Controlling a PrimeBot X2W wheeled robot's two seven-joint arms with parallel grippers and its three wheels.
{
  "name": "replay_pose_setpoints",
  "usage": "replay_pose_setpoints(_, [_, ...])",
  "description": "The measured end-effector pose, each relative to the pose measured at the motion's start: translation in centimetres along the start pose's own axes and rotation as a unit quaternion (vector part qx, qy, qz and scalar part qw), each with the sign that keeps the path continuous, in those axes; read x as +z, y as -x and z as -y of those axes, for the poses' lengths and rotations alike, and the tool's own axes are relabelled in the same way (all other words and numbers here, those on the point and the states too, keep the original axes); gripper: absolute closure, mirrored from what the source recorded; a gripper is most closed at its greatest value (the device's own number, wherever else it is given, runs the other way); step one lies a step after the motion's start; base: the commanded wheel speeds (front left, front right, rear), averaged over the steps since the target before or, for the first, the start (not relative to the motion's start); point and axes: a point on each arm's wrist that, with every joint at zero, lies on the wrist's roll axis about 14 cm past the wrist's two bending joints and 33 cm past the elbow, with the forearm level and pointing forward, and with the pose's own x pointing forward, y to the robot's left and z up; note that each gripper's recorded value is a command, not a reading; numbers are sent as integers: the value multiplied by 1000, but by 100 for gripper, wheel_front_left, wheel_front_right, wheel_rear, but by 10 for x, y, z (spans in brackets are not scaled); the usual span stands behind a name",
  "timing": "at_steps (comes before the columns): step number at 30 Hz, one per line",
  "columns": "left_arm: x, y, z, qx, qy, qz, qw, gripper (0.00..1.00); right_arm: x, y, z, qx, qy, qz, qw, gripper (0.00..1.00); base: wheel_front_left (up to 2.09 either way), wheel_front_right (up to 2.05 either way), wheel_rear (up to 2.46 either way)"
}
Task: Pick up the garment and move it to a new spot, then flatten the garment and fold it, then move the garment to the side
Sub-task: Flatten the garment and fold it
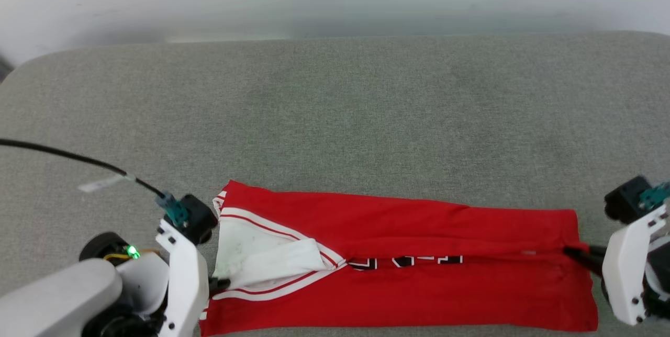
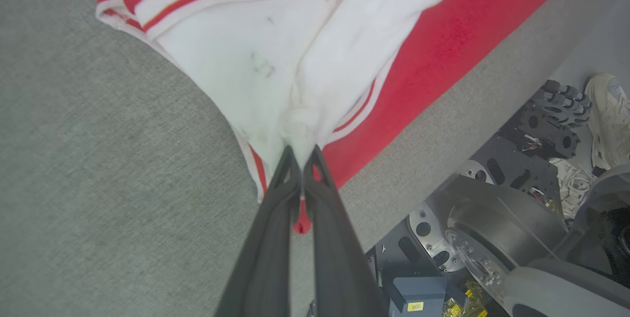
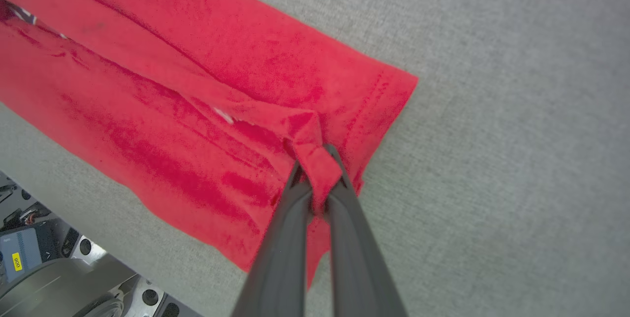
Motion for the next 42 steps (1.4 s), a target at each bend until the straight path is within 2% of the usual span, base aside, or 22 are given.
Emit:
replay_pose_setpoints(5, [-27,-20,13,-22,26,-27,999,100,-35,-13,-12,12,-19,-44,999,100,0,0,0])
replay_pose_setpoints(9, [-39,-26,9,-13,26,-43,999,100,-42,-16,-11,7,-26,-47,999,100,0,0,0])
replay_pose_setpoints(10, [-39,-25,6,-7,23,-40,999,93,-41,-15,-10,4,-27,-43,999,79,0,0,0])
replay_pose_setpoints(11, [-35,-24,4,-1,18,-29,999,0,-40,-14,-10,3,-28,-38,999,14,0,0,0])
replay_pose_setpoints(12, [-31,-23,3,4,16,-16,1000,0,-36,-13,-10,2,-28,-28,999,0,0,0,0])
replay_pose_setpoints(15, [-15,-16,1,24,-13,25,999,0,-20,-6,-6,-5,-24,7,1000,0,0,0,0])
replay_pose_setpoints(18, [17,-5,-2,50,-28,107,993,0,3,5,-2,-11,-16,55,998,0,0,0,0])
replay_pose_setpoints(21, [43,8,-10,94,-46,178,978,0,27,16,0,-15,-20,108,994,0,0,0,0])
replay_pose_setpoints(26, [75,28,-24,168,-58,297,938,0,54,35,28,-57,-44,188,979,0,0,0,0])
replay_pose_setpoints(30, [84,39,-34,223,-45,364,903,0,36,28,35,-69,-91,188,975,0,0,0,0])
replay_pose_setpoints(35, [83,49,-49,284,-8,400,872,0,5,16,36,-74,-160,163,971,0,0,0,0])
replay_pose_setpoints(42, [90,70,-55,340,29,453,823,0,-32,-8,14,-44,-262,113,957,0,0,0,0])
